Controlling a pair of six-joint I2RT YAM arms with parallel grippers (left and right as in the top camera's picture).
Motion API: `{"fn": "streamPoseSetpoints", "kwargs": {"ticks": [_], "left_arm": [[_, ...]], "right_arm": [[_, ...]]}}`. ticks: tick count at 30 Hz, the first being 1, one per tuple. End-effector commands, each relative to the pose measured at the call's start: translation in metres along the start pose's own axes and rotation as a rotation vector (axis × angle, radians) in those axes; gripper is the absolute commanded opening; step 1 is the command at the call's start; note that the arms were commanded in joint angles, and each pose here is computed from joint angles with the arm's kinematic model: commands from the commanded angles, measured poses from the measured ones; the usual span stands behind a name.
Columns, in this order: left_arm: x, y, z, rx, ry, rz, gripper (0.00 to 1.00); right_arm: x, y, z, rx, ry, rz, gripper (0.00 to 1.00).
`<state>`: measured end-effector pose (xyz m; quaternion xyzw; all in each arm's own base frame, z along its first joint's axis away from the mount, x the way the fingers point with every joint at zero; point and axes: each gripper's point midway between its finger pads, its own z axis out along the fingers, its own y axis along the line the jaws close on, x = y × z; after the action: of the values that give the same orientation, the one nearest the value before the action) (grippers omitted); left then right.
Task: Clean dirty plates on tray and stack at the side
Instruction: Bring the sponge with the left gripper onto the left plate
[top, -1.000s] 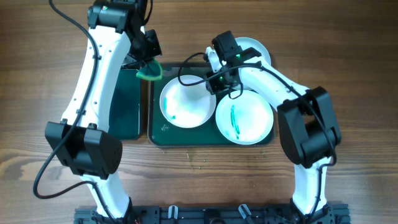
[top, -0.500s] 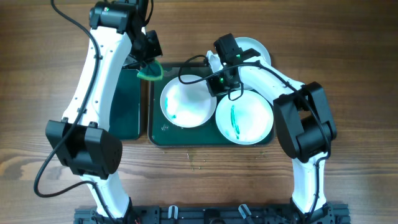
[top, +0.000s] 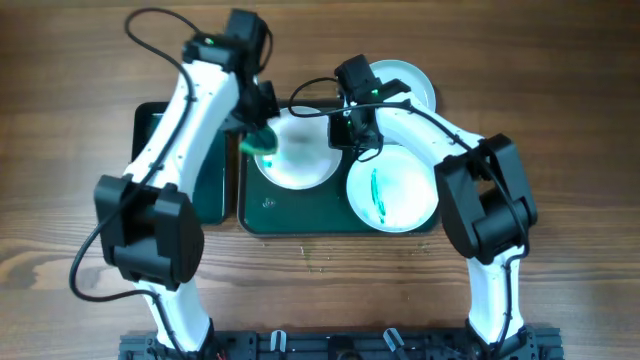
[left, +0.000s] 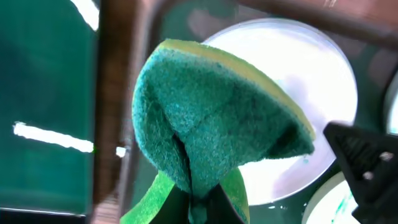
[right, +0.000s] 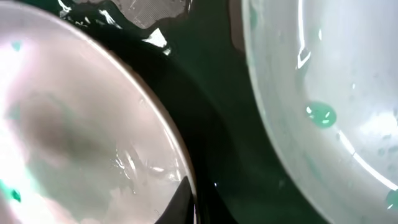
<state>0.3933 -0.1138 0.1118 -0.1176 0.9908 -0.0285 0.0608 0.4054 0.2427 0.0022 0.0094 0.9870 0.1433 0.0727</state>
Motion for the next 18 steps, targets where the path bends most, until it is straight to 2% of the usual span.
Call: {"fn": "streamPoseSetpoints", "kwargs": {"ticks": [1,6,9,14,18], "left_arm": [[0.020,-0.010,0.023,0.001,0.034,-0.024,0.04],[0.024,-0.017,0.048,0.020,0.008,-0.031,0.04],[0.015,-0.019,0.063,0.031,-0.053,-0.022,0.04],[-0.007,-0.029,0.076,0.073,-0.174,0.110,0.04],[-0.005,-0.029,0.086,0.084,-0.190,0.160,0.04]], "right_arm": [[0.010,-0.030,0.017,0.145,-0.002,0.097,0.04],[0.011,-0.030,0.017,0.147,0.002,0.088,0.04],[0.011,-0.030,0.017,0.148,0.004,0.086,0.04],[0.014,-0.033,0.020,0.149,0.006,0.084,0.04],[0.014,-0.033,0.021,0.148,0.004,0.087,0.04]]}}
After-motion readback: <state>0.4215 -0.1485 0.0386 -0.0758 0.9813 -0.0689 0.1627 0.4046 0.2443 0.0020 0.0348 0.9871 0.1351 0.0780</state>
